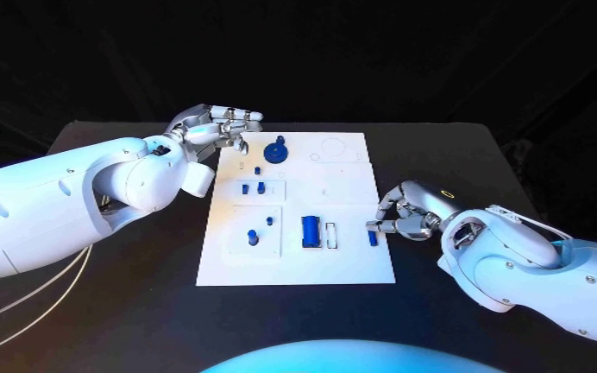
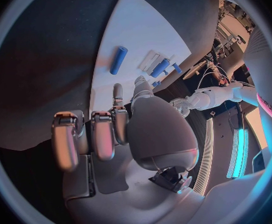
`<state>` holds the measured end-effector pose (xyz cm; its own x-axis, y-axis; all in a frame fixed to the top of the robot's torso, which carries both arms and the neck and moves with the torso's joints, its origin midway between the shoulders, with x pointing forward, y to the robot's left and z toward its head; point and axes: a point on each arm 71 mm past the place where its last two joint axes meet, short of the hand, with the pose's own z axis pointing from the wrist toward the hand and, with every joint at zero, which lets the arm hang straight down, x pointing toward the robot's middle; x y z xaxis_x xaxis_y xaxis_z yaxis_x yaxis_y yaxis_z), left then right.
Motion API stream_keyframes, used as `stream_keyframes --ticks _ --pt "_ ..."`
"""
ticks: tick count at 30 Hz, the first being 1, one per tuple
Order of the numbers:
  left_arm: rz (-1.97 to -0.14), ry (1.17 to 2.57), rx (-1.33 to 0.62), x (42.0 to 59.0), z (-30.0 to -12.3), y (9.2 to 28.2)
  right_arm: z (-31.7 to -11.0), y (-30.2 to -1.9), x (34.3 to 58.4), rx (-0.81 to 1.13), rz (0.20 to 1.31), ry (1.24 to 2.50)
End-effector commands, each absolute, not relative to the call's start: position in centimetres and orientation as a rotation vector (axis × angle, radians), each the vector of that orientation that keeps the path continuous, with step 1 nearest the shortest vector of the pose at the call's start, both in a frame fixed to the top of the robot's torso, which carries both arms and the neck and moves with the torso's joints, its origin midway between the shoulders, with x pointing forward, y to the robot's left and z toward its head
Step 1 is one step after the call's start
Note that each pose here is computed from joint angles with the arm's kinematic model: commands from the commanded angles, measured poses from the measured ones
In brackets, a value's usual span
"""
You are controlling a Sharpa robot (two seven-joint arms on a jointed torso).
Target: Assemble the parts on the task board
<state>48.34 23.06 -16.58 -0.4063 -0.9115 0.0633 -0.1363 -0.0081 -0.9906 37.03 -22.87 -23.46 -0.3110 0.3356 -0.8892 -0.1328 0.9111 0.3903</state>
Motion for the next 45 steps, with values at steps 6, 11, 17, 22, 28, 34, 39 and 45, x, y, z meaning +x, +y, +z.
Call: stream_keyframes --ticks 6,11,17,22,28,34,39,45 --pt "-1.503 1.609 -1.099 48.3 -16.5 22.8 -24.6 -22.8 37.1 0.119 0.402 1.839" --pt "-1.504 1.61 -1.099 48.3 -16.5 22.8 -25.2 -22.5 37.3 0.12 0.394 1.851" --pt "-1.502 1.61 -1.1 48.3 -16.5 22.9 -26.0 -22.4 37.6 0.119 0.379 1.866" --pt "-1.501 1.612 -1.1 48.2 -16.5 22.9 -26.2 -22.4 37.5 0.111 0.37 1.884" --pt "-1.5 1.613 -1.101 48.2 -16.5 23.0 -26.3 -22.2 37.4 0.096 0.367 1.889" --pt "-1.5 1.614 -1.101 48.2 -16.6 23.0 -26.4 -21.7 37.0 0.073 0.373 1.911" --pt "-1.499 1.614 -1.102 48.2 -16.6 23.0 -26.6 -21.5 36.7 0.058 0.369 1.93" --pt "-1.499 1.614 -1.102 48.2 -16.6 23.1 -26.7 -21.6 36.6 0.028 0.345 1.943"
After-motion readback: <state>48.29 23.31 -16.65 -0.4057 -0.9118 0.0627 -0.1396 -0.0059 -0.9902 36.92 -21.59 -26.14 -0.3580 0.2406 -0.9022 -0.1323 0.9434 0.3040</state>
